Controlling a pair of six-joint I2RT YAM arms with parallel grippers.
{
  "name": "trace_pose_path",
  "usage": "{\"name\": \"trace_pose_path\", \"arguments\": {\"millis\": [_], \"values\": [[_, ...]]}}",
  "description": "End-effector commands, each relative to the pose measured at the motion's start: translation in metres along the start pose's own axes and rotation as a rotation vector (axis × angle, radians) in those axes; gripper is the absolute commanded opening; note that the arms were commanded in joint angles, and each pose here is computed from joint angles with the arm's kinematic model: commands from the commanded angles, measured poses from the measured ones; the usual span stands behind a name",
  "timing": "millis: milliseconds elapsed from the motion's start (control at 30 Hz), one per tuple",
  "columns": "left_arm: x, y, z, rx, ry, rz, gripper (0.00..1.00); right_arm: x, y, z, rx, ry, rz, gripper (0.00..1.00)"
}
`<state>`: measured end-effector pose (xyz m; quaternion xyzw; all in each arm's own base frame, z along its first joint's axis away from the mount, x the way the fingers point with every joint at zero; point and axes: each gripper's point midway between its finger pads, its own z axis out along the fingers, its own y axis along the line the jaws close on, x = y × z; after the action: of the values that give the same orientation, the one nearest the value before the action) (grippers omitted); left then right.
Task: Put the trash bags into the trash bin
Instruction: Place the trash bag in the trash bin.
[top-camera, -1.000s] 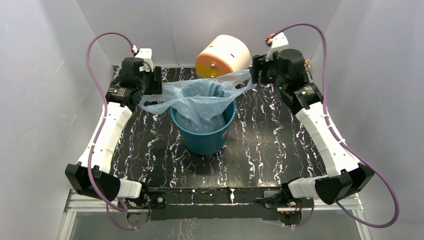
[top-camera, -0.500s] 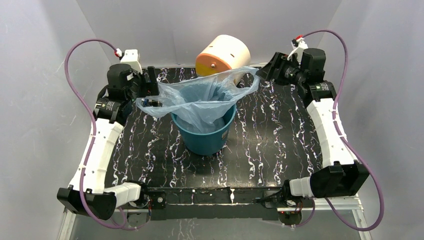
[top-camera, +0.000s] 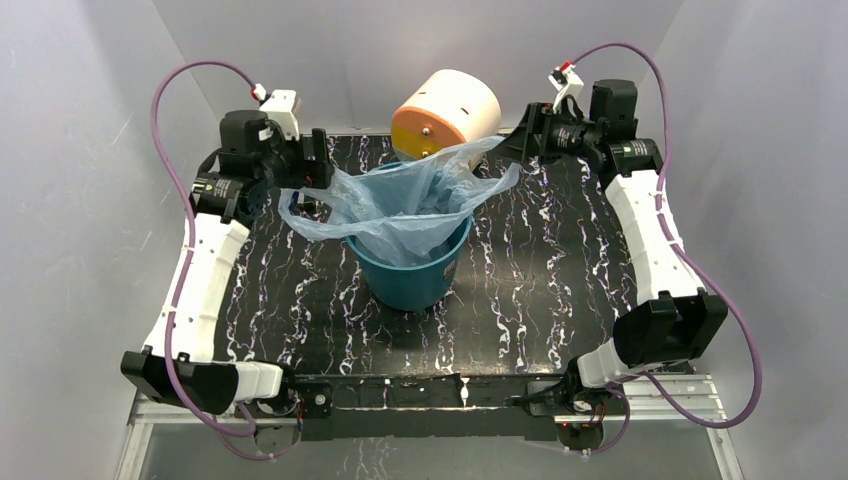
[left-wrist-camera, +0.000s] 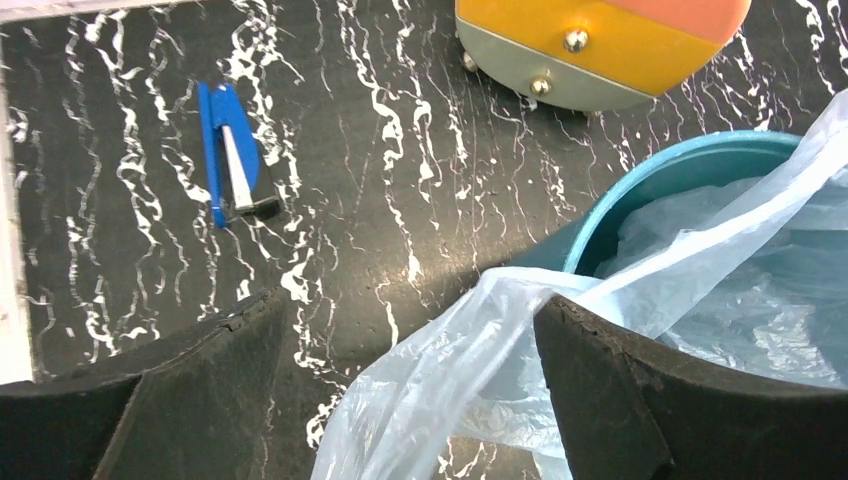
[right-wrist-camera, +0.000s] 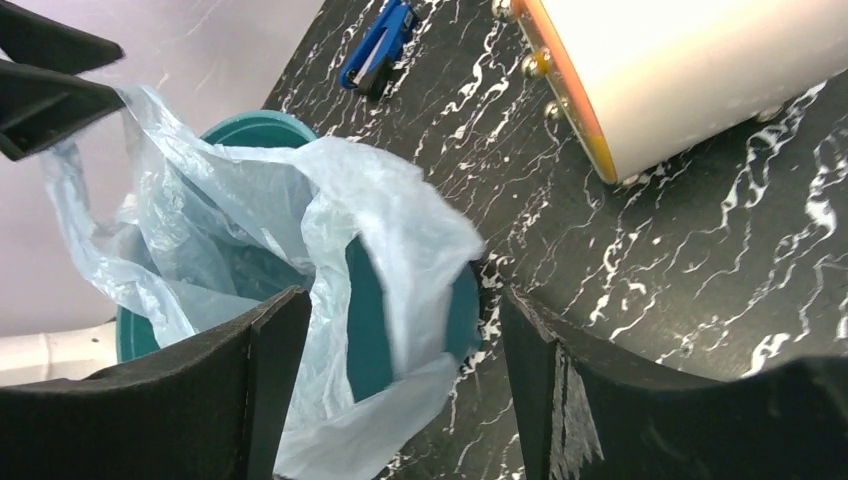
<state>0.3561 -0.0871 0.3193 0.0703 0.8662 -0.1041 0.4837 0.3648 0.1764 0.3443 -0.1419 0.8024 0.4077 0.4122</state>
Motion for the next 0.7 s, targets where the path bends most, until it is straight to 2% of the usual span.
{"name": "trace_pose_path", "arguments": {"millis": [0,100,300,500,667], "values": [[-0.011,0.007,-0.034,-0.048,-0.001,0.033,0.90,-0.018,0.005,0.000,0.028,0.000,-0.144,0.81],[0.006,0.007,-0.041,-0.044,0.043,0.043,0.90,-0.011,0.003,0.010,0.077,0.051,-0.203,0.87],[0.019,-0.006,-0.053,0.034,0.070,0.050,0.89,0.002,0.010,0.031,0.129,0.119,-0.376,0.90],[0.029,0.007,-0.062,-0.042,0.097,0.062,0.88,-0.002,-0.016,0.045,0.357,0.170,-0.571,0.94],[0.039,0.009,-0.056,-0.035,0.126,0.090,0.79,-0.014,-0.030,0.042,0.477,0.156,-0.556,0.97]]}}
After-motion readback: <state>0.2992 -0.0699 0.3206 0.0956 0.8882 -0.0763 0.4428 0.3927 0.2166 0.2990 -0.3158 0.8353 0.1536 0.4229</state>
